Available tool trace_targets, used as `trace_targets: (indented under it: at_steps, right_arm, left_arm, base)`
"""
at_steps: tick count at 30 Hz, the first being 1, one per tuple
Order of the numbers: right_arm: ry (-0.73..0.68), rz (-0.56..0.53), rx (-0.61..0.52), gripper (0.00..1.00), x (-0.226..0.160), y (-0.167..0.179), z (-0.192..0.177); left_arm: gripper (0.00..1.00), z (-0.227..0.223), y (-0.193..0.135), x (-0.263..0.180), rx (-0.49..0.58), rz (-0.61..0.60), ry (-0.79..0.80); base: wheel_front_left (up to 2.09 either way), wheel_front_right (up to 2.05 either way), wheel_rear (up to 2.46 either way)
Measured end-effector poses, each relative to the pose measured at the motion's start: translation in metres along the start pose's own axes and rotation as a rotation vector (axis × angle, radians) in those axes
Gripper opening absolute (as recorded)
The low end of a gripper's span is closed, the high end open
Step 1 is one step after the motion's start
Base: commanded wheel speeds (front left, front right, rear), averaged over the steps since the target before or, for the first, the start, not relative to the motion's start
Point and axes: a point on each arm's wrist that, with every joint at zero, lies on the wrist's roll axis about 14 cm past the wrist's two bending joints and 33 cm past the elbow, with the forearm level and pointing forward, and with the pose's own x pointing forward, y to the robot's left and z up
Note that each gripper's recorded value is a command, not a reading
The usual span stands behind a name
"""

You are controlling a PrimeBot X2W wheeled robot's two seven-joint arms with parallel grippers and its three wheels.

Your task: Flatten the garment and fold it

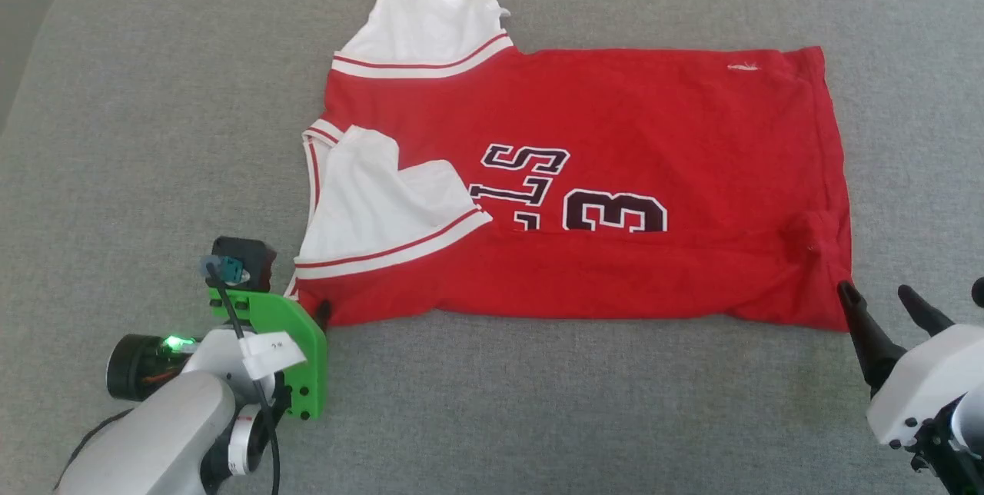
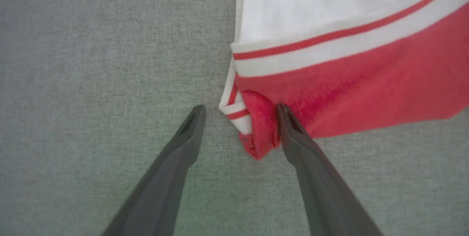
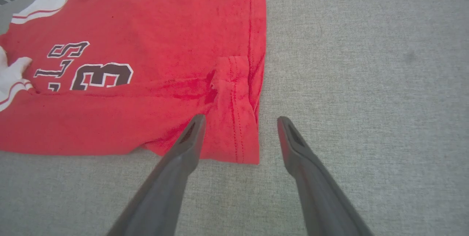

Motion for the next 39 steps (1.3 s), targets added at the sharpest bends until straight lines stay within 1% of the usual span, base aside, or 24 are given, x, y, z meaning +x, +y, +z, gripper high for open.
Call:
trace_targets:
  at_steps: [1, 2, 3, 6, 11, 17, 20, 26, 32, 33, 34, 39]
  right_arm:
    - [-0.001, -0.002, 0.000, 1.00, 0.000, -0.001, 0.000]
    - [-0.002, -0.004, 0.001, 1.00, 0.001, -0.001, 0.001]
    - [-0.001, -0.006, 0.002, 1.00, 0.001, -0.002, 0.000]
    - [-0.002, -0.011, -0.002, 1.00, 0.000, -0.004, 0.001]
    - [0.014, -0.022, -0.026, 1.00, -0.003, -0.006, 0.000]
    - [0.139, -0.002, -0.045, 1.00, 0.002, 0.000, -0.022]
    - [0.172, 0.008, -0.063, 1.00, 0.011, 0.005, -0.024]
    - [0.274, -0.008, -0.108, 1.00, 0.027, -0.001, -0.041]
    - [0.308, 0.007, -0.131, 1.00, 0.039, 0.003, -0.046]
    - [0.317, 0.013, -0.135, 0.84, 0.040, 0.004, -0.047]
    - [0.320, 0.020, -0.135, 0.01, 0.041, 0.006, -0.048]
    - [0.326, 0.043, -0.139, 0.00, 0.040, 0.008, -0.047]
  left_arm:
    - [1.00, -0.002, -0.001, 0.002, 0.003, -0.007, 0.013]
    - [0.87, -0.003, -0.001, 0.003, 0.005, -0.011, 0.021]
    - [0.00, -0.003, -0.002, 0.004, 0.006, -0.018, 0.025]
    - [0.00, -0.003, -0.006, 0.005, 0.009, -0.035, 0.025]
    - [0.00, 0.006, -0.012, -0.001, -0.006, -0.046, -0.044]
    - [0.00, 0.028, -0.020, -0.023, -0.033, -0.060, -0.165]
    - [0.00, 0.035, -0.023, -0.030, -0.035, -0.073, -0.196]
    - [0.00, 0.037, -0.023, -0.034, -0.034, -0.074, -0.205]
    - [0.00, 0.031, -0.021, -0.030, -0.036, -0.070, -0.179]
    - [0.00, 0.031, -0.020, -0.030, -0.037, -0.069, -0.175]
    - [0.00, 0.030, -0.020, -0.029, -0.037, -0.069, -0.171]
    - [0.00, 0.026, -0.019, -0.029, -0.031, -0.066, -0.159]
  base:
    - [0.00, 0.00, 0.00]
    - [0.00, 0.00, 0.00]
    - [0.00, 0.00, 0.00]
    - [0.00, 0.00, 0.00]
    - [0.00, 0.00, 0.00]
    - [0.00, 0.00, 0.00]
    - [0.00, 0.00, 0.00]
    - [0.00, 0.00, 0.00]
    - [0.00, 0.00, 0.00]
    - [0.00, 0.00, 0.00]
    - [0.00, 0.00, 0.00]
    - [0.00, 0.00, 0.00]
